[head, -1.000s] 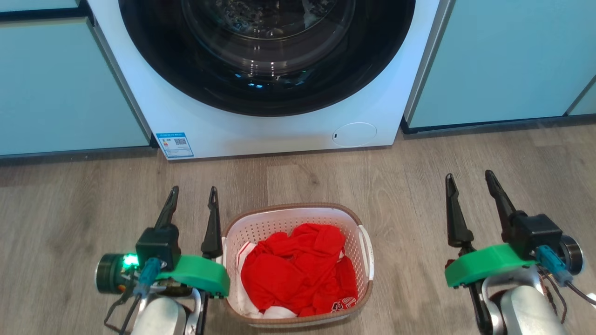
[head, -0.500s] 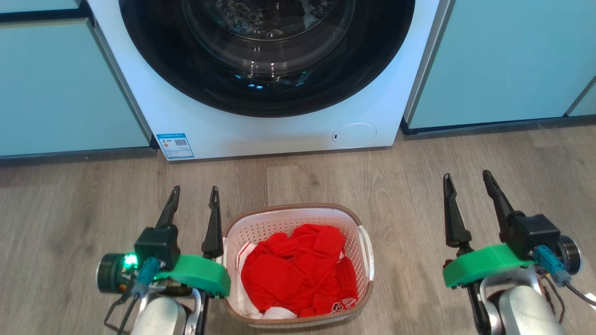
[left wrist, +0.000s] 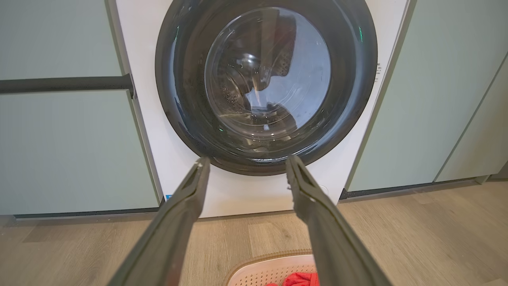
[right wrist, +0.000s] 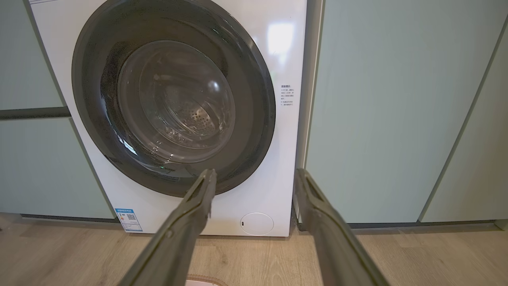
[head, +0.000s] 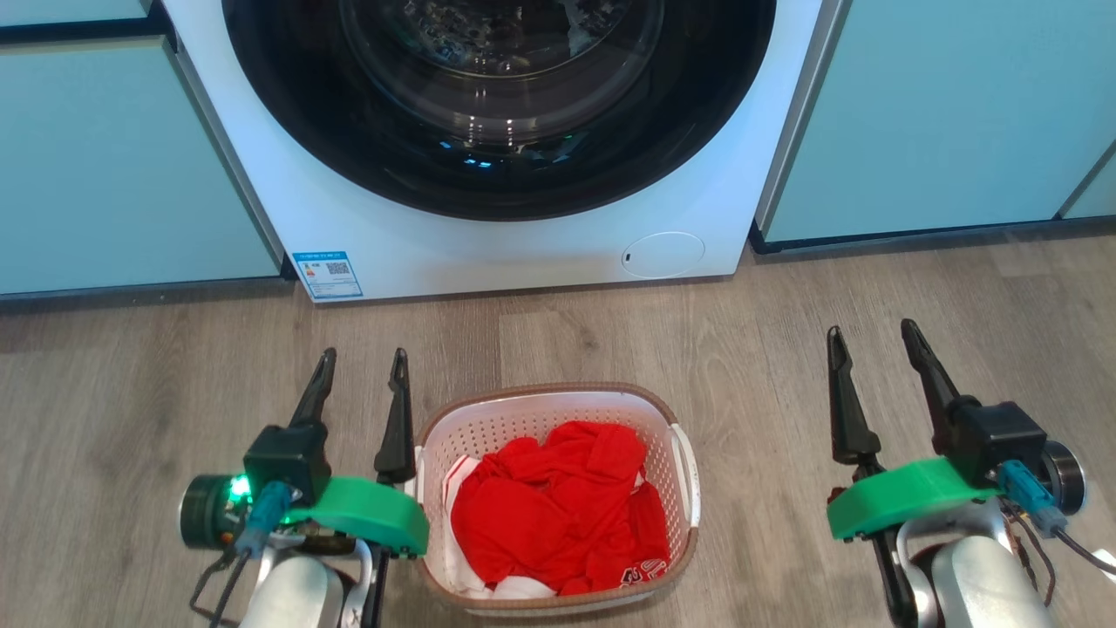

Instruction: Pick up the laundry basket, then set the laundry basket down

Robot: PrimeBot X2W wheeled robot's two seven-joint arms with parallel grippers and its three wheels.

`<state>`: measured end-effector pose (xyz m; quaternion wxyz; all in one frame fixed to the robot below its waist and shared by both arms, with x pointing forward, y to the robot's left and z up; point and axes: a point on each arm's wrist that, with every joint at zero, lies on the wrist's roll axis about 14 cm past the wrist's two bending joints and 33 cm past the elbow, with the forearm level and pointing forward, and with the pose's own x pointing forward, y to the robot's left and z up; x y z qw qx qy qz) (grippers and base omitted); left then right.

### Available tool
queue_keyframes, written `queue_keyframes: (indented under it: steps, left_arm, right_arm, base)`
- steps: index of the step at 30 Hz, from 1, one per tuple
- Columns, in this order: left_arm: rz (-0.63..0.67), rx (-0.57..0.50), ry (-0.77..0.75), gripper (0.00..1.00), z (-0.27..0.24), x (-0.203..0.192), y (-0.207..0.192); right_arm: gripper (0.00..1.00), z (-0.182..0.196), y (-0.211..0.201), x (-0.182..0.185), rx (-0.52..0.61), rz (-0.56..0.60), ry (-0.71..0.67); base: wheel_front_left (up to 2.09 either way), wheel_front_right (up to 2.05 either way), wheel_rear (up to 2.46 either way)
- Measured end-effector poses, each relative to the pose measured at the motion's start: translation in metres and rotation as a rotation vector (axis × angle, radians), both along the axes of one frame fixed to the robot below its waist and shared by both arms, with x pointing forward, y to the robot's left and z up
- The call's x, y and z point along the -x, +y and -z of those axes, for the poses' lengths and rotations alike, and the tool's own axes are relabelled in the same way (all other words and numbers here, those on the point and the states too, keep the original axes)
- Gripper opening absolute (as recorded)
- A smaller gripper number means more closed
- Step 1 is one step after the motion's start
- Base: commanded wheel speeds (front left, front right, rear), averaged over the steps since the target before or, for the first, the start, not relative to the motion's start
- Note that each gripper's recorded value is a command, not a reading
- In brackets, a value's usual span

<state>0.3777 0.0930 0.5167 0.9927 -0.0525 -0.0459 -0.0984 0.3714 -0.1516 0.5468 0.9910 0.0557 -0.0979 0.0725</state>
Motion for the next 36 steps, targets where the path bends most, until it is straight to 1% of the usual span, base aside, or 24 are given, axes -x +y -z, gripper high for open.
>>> queue_keyframes:
  steps: [15,16,18,21,23,36]
  left_arm:
    - [-0.003,0.052,0.024,1.00,0.004,-0.002,0.003]
    - [-0.003,0.060,0.026,0.00,0.004,-0.002,0.003]
    - [-0.004,0.053,0.058,0.00,0.015,0.000,0.004]
    - [-0.013,0.037,0.145,0.00,0.043,0.013,0.007]
    - [-0.021,0.046,0.196,0.00,0.057,0.021,0.010]
    - [-0.048,0.186,0.258,0.00,0.063,0.022,0.017]
  right_arm:
    - [1.00,0.003,0.002,0.000,0.000,-0.007,0.009]
    - [0.00,0.003,0.002,0.000,0.000,-0.006,0.010]
    - [0.00,0.013,0.003,0.000,0.002,-0.008,0.042]
    - [0.00,0.040,0.003,0.009,0.002,-0.008,0.125]
    - [0.00,0.052,0.002,0.015,-0.015,-0.005,0.165]
    - [0.00,0.053,-0.003,0.013,-0.170,0.013,0.194]
  base:
    - [0.00,0.00,0.00]
    - [0.00,0.00,0.00]
    - [0.00,0.00,0.00]
    - [0.00,0.00,0.00]
    - [0.00,0.00,0.00]
    - [0.00,0.00,0.00]
